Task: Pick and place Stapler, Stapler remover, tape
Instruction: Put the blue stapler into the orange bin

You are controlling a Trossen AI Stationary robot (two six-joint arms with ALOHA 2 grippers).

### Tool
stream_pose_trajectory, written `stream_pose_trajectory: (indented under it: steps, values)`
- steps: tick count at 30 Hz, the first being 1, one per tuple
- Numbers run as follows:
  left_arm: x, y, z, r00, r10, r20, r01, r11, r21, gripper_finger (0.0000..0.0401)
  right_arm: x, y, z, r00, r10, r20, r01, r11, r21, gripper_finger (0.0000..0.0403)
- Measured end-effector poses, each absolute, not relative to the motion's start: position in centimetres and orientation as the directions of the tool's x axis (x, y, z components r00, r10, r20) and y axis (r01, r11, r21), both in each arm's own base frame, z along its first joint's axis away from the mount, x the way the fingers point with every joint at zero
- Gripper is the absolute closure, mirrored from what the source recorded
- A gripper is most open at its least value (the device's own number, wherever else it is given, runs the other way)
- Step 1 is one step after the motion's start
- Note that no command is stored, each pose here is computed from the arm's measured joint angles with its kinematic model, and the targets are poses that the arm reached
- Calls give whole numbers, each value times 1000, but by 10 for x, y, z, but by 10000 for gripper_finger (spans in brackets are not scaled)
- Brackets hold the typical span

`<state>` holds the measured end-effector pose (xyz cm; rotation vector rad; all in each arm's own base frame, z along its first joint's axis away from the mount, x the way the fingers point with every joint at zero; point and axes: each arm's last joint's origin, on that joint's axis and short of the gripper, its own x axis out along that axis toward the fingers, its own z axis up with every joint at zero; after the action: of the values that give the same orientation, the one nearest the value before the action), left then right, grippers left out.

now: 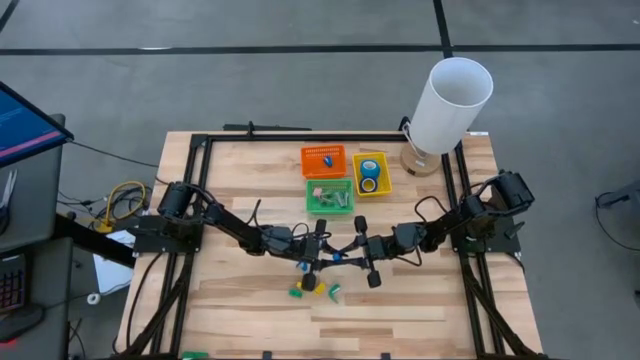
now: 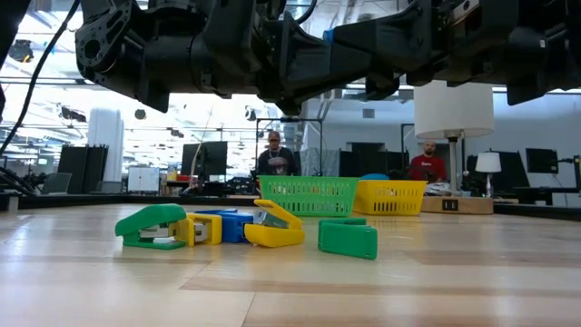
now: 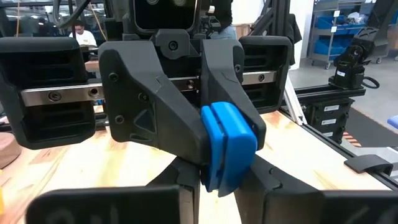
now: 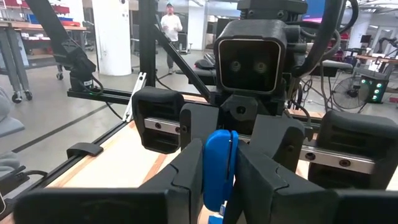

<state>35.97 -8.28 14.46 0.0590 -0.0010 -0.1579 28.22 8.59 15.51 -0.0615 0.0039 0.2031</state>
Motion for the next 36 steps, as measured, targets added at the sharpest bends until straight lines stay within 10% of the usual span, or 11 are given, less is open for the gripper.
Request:
stream_pose_trajectory:
  steps: [36]
  values:
    - [360, -78, 145, 991, -134, -1, 134, 990, 54, 353, 280, 91, 153, 990, 136, -28, -139, 979, -147, 173]
